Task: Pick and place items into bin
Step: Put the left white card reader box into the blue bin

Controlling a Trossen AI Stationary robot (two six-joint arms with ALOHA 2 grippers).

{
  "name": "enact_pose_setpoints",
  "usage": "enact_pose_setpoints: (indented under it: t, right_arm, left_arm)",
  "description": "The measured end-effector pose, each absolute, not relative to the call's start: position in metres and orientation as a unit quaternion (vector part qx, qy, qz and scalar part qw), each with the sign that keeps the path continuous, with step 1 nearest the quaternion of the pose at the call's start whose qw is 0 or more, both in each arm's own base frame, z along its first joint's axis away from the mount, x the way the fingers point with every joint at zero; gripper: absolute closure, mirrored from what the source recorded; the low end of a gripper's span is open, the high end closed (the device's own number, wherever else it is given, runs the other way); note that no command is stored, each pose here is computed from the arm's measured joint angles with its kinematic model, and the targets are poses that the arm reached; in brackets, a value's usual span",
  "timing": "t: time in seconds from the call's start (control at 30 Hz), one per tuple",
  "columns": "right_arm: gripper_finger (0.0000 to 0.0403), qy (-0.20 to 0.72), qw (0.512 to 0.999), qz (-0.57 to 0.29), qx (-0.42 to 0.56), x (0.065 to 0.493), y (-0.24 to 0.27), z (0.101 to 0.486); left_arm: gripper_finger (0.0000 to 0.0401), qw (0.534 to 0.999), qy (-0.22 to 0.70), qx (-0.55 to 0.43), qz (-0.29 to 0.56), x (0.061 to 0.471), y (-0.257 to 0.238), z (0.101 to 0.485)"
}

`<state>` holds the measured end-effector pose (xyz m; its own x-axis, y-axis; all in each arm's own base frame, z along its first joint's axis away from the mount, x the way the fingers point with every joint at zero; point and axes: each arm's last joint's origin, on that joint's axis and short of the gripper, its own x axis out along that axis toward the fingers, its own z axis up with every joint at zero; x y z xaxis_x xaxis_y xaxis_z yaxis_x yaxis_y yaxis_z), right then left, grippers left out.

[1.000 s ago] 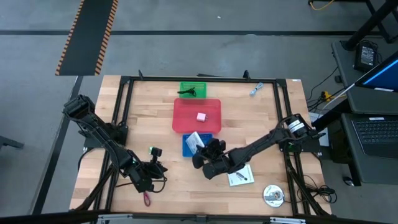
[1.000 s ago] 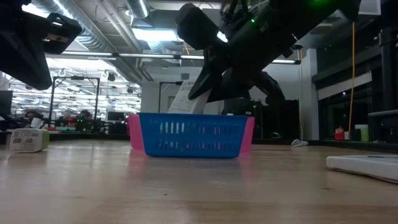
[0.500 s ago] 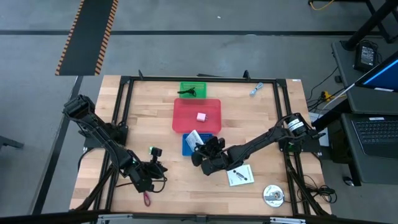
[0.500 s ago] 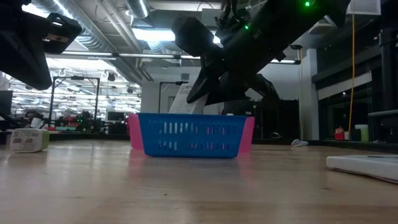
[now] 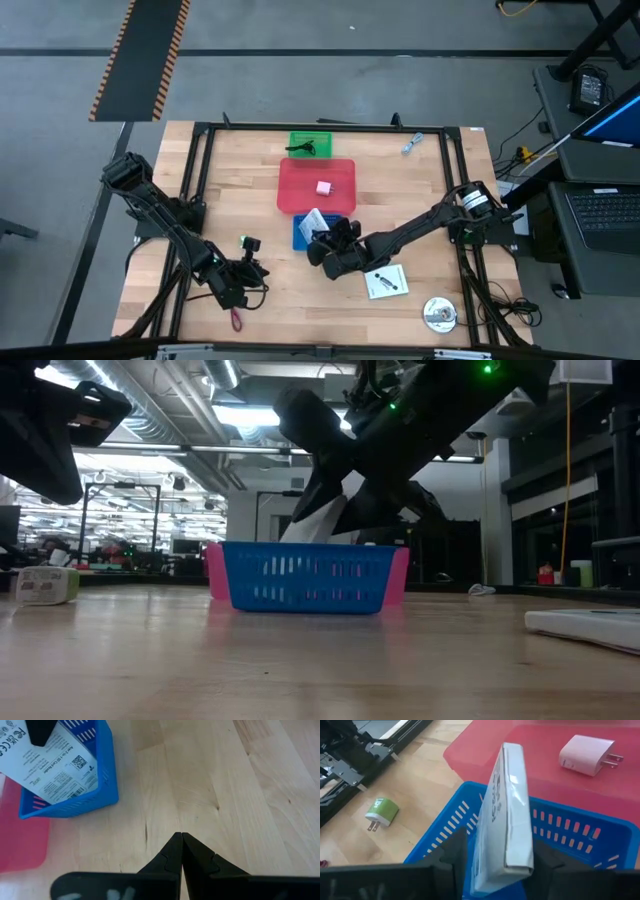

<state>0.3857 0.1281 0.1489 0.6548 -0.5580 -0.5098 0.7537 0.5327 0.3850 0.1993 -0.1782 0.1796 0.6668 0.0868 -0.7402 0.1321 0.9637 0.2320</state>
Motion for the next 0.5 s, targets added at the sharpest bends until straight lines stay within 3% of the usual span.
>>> enact_pose_setpoints:
  t: [0.5]
  right_arm:
    - [0.0259,0.167,0.873,-0.375,0.263,0.383,0.131,0.173]
  left_arm:
    - [0.0398,0.902,0.410,0.133,-0.015,0.199,-0.178,0.180]
